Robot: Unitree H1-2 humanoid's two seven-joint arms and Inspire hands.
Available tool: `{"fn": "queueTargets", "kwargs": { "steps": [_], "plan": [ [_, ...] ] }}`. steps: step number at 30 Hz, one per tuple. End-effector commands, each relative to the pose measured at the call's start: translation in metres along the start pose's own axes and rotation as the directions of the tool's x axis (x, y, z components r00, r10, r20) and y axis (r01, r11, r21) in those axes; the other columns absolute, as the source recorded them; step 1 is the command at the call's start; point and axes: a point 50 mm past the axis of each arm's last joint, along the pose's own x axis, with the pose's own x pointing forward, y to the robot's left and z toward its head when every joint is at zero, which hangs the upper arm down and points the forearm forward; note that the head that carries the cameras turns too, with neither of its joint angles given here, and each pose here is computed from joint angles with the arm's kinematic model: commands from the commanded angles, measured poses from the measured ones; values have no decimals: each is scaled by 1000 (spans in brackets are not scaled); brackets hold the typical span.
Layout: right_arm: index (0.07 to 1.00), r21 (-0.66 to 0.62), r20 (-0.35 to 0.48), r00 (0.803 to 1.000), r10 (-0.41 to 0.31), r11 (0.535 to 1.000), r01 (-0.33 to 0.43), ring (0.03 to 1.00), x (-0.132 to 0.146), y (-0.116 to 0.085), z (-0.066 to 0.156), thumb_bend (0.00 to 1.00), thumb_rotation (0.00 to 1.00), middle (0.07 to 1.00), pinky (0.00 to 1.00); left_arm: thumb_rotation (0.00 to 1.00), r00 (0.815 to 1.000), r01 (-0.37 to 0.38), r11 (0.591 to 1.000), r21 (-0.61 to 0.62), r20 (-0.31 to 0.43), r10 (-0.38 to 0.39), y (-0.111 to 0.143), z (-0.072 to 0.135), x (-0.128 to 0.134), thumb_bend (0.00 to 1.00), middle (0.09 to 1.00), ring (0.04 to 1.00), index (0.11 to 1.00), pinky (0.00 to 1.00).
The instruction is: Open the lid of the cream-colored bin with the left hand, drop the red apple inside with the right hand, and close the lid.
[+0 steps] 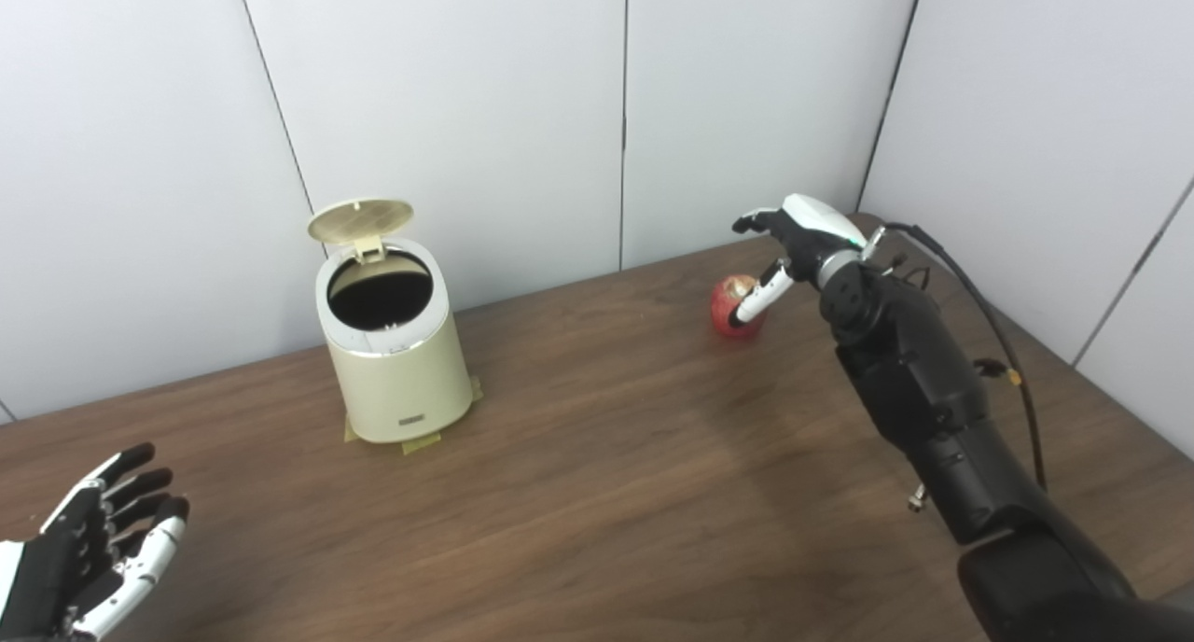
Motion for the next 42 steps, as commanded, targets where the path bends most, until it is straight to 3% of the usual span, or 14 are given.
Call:
{"fn": "queueTargets", "kwargs": {
  "steps": [1,21,26,42],
  "plan": [
    [833,2,13,996,-84,996,84,935,9,-33,15,922,82,908,824,230,996,-28,999,22,85,26,7,22,6,330,801,784,869,708],
    [821,-62,-29,999,-21,998,19,914,25,-2,3,938,143,886,791,157,995,-43,998,40,89,39,10,29,9,338,781,745,853,642],
    [812,-79,-31,999,-18,997,15,883,28,3,-1,950,164,870,745,120,994,-43,998,42,99,38,10,32,9,326,777,742,846,642],
    [751,-115,-17,999,-42,993,40,852,29,6,0,948,166,834,729,28,993,-47,998,49,114,41,10,38,8,311,782,749,846,655]
  ]
}}
